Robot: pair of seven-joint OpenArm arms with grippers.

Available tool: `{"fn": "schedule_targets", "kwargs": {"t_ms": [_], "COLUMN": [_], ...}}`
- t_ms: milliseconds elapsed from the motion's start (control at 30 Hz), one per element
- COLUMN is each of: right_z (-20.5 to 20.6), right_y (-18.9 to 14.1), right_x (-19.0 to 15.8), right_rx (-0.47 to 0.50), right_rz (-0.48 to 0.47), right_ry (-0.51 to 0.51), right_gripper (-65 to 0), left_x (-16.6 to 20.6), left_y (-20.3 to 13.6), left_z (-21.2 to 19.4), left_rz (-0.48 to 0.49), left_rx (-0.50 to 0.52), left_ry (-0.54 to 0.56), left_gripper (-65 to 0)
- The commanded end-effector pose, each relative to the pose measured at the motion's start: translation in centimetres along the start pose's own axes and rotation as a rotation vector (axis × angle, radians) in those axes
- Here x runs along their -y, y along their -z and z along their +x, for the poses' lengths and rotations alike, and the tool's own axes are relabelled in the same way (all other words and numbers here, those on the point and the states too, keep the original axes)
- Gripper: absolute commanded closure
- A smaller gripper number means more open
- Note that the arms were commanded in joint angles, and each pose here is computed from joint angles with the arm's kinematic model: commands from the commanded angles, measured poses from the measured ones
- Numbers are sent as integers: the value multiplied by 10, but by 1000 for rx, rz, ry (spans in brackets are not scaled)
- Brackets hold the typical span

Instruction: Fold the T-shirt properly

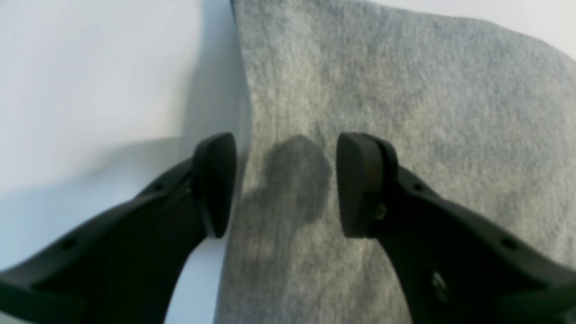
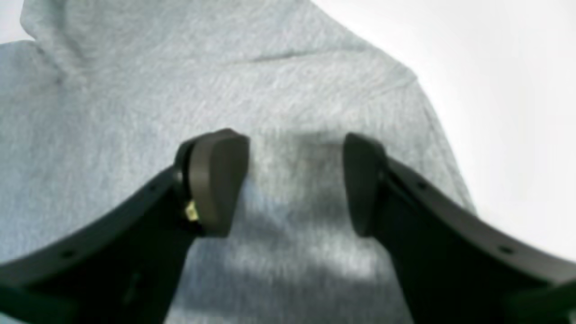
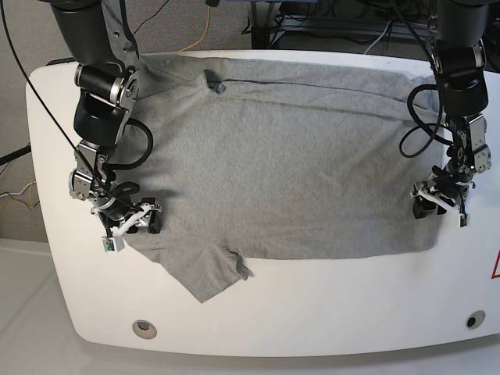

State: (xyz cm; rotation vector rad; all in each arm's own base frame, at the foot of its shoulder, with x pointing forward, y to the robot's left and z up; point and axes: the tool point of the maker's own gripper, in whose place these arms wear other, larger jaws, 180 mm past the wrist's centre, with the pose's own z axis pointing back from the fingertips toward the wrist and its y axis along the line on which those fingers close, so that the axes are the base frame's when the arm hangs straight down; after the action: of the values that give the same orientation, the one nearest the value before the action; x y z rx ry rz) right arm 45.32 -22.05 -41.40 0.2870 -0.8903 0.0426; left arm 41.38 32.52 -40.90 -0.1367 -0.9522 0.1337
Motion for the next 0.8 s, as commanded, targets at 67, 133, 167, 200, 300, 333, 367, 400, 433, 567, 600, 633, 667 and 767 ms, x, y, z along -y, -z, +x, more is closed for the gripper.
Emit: {"fn": "schedule_targets", "kwargs": {"t_ms": [67,133,167,200,300,333,367,400,433,567,600,633,667,767], "right_z": [22,21,21,21,21,22,22,22,22,18,18,18,18,18], "right_y": [-3,-3,-3,-4,-4,-4,-4,-4,-4,-4,-4,-4,-4,-5], "right_x": [4,4,4,5,6,6,6,6,6,5,5,5,5,6], "right_rx": [54,54,55,50,46,47,49,48,47,38,37,36,35,35], "right_rz": [-4,-5,-5,-5,-8,-8,-8,-7,-6,-4,-4,-5,-5,-5], "right_ry": [-12,-11,-11,-14,-17,-17,-17,-17,-17,-17,-18,-18,-18,-18], "right_gripper": [-361,-361,-361,-361,-361,-361,-361,-361,-361,-363,-363,-363,-363,-364], "left_x": [-8,-8,-8,-6,-3,-3,-4,-4,-5,-4,-4,-4,-3,-3], "left_y": [-3,-3,-4,-3,-3,-3,-3,-3,-3,-3,-3,-3,-2,-2], "left_z": [27,27,27,27,26,26,25,25,25,24,24,25,25,26], "left_rz": [11,11,10,3,-7,-6,-5,-5,-4,-6,-6,-5,-5,-5], "left_rx": [52,52,51,49,47,44,41,40,38,26,24,21,21,18], "left_ry": [13,14,15,19,24,23,22,21,20,22,23,23,23,24], "left_gripper": [-333,-330,-328,-302,-216,-174,-133,-112,-90,-97,-130,-162,-200,-275]}}
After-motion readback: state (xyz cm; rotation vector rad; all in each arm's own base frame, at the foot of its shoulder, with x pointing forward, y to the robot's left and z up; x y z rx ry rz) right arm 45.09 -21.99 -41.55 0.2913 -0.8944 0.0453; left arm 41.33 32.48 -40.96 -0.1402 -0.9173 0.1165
